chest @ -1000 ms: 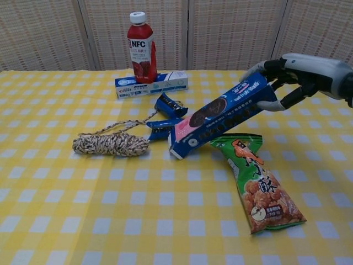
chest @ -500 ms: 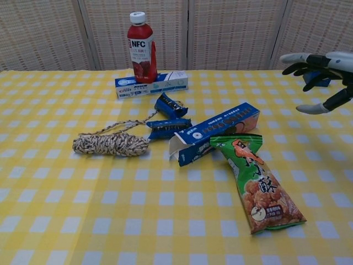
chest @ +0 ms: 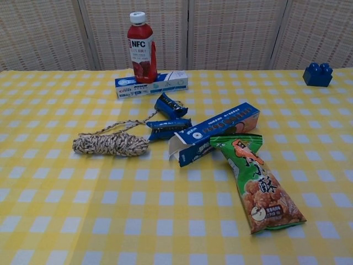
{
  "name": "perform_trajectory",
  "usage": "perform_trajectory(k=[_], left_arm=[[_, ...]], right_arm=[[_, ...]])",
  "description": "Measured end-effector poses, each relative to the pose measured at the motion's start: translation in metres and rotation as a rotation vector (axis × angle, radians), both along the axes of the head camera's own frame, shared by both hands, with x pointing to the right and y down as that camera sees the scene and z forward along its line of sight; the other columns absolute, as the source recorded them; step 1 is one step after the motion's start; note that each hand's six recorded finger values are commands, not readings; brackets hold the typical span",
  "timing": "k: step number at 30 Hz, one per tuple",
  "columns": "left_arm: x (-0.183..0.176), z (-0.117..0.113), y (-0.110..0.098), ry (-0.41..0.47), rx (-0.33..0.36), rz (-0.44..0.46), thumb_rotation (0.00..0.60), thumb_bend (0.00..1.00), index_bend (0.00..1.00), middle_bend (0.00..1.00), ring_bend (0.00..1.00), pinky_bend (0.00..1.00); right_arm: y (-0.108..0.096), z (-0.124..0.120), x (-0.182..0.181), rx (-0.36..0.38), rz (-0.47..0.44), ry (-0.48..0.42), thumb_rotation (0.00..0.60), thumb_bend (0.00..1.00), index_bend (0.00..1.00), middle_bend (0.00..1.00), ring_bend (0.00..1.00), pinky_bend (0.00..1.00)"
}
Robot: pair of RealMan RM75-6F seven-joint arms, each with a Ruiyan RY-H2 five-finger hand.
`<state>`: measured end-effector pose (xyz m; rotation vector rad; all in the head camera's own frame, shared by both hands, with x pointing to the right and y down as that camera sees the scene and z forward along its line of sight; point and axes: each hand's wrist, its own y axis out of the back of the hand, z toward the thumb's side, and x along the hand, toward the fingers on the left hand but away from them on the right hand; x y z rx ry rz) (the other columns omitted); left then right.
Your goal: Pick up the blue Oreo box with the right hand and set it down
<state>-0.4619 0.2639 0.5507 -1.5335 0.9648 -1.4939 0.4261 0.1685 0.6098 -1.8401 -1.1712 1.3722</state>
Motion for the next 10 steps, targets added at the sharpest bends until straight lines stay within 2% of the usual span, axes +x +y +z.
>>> perform_trajectory(k=[5, 10], left_arm=[[0.004, 0.000, -0.001, 0.003, 0.006, 0.007, 0.600, 0.33, 0.20, 0.19, 0.11, 0.05], [0.008, -0.002, -0.002, 0.010, 0.022, 0.015, 0.600, 0.33, 0.20, 0.19, 0.11, 0.05]], right_arm=[[0.021, -0.028, 0.026, 0.046, 0.038, 0.071, 0.600, 0.26, 0.16, 0.28, 0.19, 0.21], [0.032, -0.047, 0.035, 0.062, 0.039, 0.095, 0.600, 0.26, 0.17, 0.28, 0.19, 0.21]])
